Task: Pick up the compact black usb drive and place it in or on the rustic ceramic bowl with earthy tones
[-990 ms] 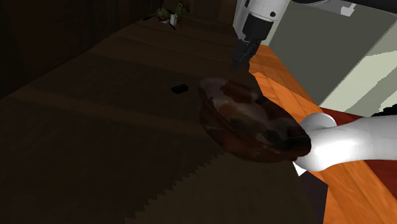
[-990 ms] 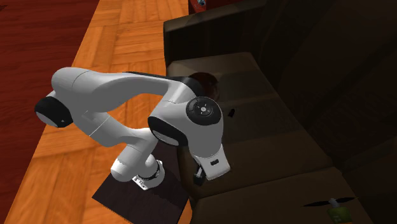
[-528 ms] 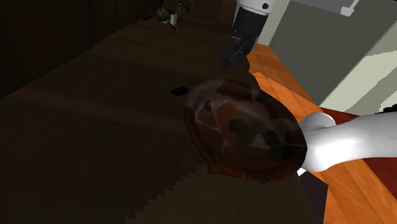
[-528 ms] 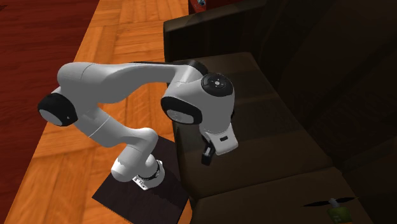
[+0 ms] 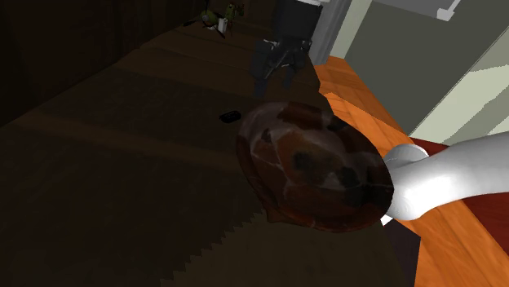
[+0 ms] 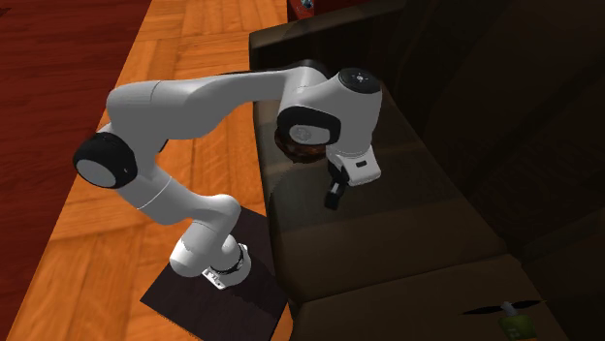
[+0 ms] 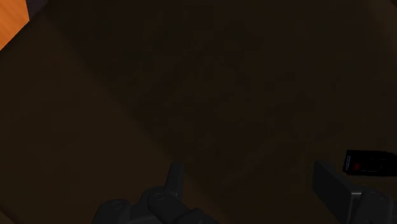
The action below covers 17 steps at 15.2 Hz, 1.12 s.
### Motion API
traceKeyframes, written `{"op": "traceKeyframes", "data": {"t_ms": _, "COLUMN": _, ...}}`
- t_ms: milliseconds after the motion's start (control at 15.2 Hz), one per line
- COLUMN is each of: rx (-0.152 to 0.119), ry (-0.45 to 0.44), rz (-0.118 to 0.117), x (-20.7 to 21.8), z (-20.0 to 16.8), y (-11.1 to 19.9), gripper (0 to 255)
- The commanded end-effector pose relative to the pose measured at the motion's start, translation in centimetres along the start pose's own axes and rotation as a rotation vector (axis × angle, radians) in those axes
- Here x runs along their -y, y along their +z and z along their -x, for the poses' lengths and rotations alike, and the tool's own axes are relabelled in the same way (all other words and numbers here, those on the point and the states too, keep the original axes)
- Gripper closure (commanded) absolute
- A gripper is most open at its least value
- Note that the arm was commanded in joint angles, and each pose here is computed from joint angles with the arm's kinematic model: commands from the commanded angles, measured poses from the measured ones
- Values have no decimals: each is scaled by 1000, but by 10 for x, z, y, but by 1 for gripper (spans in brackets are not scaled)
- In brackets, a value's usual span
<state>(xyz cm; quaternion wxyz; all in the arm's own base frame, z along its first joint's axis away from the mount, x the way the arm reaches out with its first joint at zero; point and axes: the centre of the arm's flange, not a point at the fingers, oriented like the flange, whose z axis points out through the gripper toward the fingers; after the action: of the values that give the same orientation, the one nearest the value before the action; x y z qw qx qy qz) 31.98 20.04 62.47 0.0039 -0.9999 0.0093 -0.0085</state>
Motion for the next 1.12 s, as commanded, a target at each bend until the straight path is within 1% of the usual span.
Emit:
{"op": "traceKeyframes", "data": {"t_ms": 0, "rx": 4, "ry": 13, "rz": 2, "x": 28, "z": -2, "y": -3, "gripper": 0}}
{"op": "traceKeyframes", "data": {"t_ms": 396, "rx": 16, "ry": 50, "rz": 9, "x": 107, "z": -10, "y": -15, "gripper": 0}}
{"op": "traceKeyframes", "data": {"t_ms": 462, "rx": 17, "ry": 51, "rz": 9, "x": 110, "z": -10, "y": -15, "gripper": 0}}
{"op": "traceKeyframes", "data": {"t_ms": 924, "rx": 17, "ry": 51, "rz": 9, "x": 109, "z": -9, "y": 25, "gripper": 0}}
{"op": "traceKeyframes", "data": {"t_ms": 1056, "rx": 17, "ry": 51, "rz": 9, "x": 109, "z": -9, "y": 25, "gripper": 0}}
